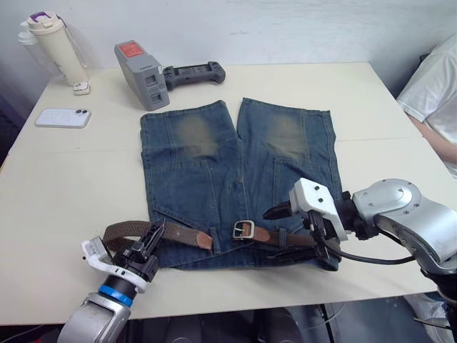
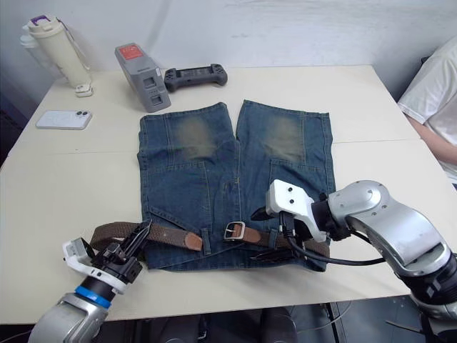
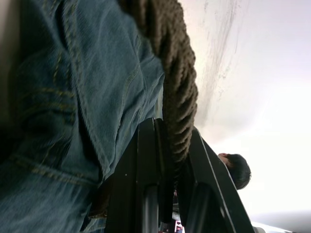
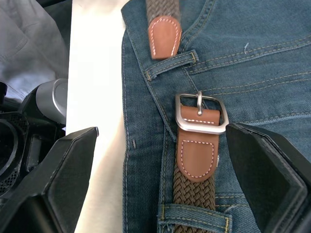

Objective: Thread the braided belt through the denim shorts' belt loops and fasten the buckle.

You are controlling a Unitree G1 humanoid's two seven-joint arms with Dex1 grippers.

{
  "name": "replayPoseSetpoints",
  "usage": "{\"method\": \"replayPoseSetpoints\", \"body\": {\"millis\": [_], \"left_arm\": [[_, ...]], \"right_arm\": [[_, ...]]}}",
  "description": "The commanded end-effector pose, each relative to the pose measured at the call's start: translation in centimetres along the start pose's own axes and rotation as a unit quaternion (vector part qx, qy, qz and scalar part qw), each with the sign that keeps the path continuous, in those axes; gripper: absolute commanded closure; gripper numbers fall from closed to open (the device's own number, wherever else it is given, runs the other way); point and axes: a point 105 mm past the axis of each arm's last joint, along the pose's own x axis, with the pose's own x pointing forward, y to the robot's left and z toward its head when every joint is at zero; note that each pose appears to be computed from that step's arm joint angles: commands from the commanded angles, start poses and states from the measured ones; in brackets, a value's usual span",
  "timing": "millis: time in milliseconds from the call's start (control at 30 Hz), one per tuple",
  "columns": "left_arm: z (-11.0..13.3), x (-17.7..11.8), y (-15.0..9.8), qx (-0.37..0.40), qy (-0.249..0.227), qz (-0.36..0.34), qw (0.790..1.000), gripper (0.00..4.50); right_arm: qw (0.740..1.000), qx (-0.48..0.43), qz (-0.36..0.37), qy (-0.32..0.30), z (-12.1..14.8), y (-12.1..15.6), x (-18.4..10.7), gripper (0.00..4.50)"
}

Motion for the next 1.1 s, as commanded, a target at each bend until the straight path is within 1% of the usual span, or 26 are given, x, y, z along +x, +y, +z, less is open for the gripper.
{"method": "replayPoseSetpoints", "body": {"millis": [33, 167, 200, 433, 600, 767, 967, 1100], "left_arm": [[0.4, -0.6, 1.0, 0.029, 0.025, 0.008, 0.999, 4.5], [0.1, -1.2, 2.2, 0.048, 0.072, 0.02, 0.996, 4.5], [0.2, -1.3, 2.4, 0.049, 0.075, 0.024, 0.996, 4.5], [0.7, -1.2, 2.9, 0.04, 0.062, 0.031, 0.997, 4.5], [1.0, -0.7, 2.7, 0.032, 0.049, 0.024, 0.998, 4.5], [0.9, 0.0, 2.0, 0.042, 0.048, 0.027, 0.998, 4.5], [0.5, 0.7, 1.0, 0.062, 0.06, 0.025, 0.996, 4.5], [0.9, 0.9, 1.2, 0.069, 0.054, 0.04, 0.995, 4.5]], "right_arm": [[0.999, -0.03, -0.011, -0.002, 1.1, 0.1, -0.6, 0.05], [0.999, -0.031, -0.014, -0.002, 1.1, 0.1, -0.6, 0.05], [0.999, -0.031, -0.015, -0.002, 1.1, 0.0, -0.6, 0.05], [0.999, -0.029, -0.021, -0.001, 1.0, 0.0, -0.6, 0.05], [0.999, -0.028, -0.023, -0.004, 1.1, 0.1, -0.7, 0.05], [0.999, -0.025, -0.023, -0.004, 1.2, 0.3, -0.7, 0.05], [0.999, -0.024, -0.024, -0.002, 1.2, 0.6, -0.6, 0.05], [0.999, -0.024, -0.027, 0.002, 1.0, 0.7, -0.6, 0.05]]}}
